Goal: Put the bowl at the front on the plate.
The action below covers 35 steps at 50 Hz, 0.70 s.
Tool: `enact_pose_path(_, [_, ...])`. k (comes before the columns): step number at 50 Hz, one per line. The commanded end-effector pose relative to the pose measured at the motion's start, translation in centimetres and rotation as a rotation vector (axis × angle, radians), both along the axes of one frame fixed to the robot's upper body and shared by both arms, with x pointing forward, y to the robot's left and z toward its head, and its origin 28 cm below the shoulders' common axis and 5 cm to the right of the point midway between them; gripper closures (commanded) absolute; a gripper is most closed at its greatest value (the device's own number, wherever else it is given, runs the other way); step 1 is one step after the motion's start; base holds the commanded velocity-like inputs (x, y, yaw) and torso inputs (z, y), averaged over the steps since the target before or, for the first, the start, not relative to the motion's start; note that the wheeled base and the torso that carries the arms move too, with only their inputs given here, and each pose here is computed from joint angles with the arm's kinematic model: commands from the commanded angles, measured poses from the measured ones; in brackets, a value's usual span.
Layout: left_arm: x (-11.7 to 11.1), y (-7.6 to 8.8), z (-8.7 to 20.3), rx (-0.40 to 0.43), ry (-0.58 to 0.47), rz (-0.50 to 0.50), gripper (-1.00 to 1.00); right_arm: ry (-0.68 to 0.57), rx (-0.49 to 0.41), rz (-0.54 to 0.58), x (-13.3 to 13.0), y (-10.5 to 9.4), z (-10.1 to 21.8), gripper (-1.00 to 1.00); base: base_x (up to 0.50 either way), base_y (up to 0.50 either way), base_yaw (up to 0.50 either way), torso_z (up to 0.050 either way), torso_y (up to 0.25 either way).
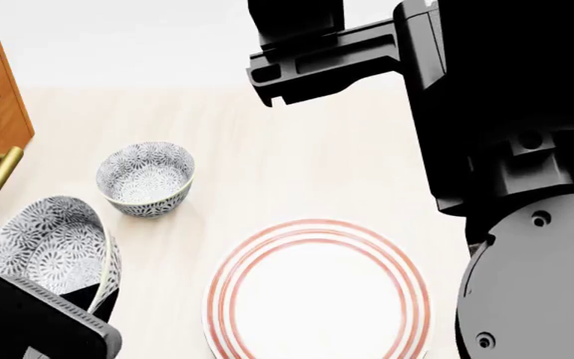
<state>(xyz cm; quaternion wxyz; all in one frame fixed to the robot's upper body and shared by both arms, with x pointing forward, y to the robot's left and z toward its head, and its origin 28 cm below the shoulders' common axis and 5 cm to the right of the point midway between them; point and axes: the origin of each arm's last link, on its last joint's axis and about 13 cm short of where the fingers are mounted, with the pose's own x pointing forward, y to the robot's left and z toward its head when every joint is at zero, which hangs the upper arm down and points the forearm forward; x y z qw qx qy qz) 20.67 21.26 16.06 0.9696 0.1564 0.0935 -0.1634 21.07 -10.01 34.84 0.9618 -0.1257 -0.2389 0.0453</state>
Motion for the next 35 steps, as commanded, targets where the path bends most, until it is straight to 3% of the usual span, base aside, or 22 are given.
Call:
enact_pose_path(1, [0.6, -0.5, 1.1, 0.033, -0.065, -0.043, 1.00, -0.003, 0.003, -0.009, -0.2, -0.2, 0.0, -1.00, 0.00, 0.00, 0.00, 0.000, 0.000])
enact_pose_path(35, [1.5, -2.0, 2.9, 0.109, -0.142, -0.173, 1.00, -0.011, 0.013, -0.017, -0.4, -0.5, 0.0, -1.00, 0.00, 0.00, 0.00, 0.000, 0.001])
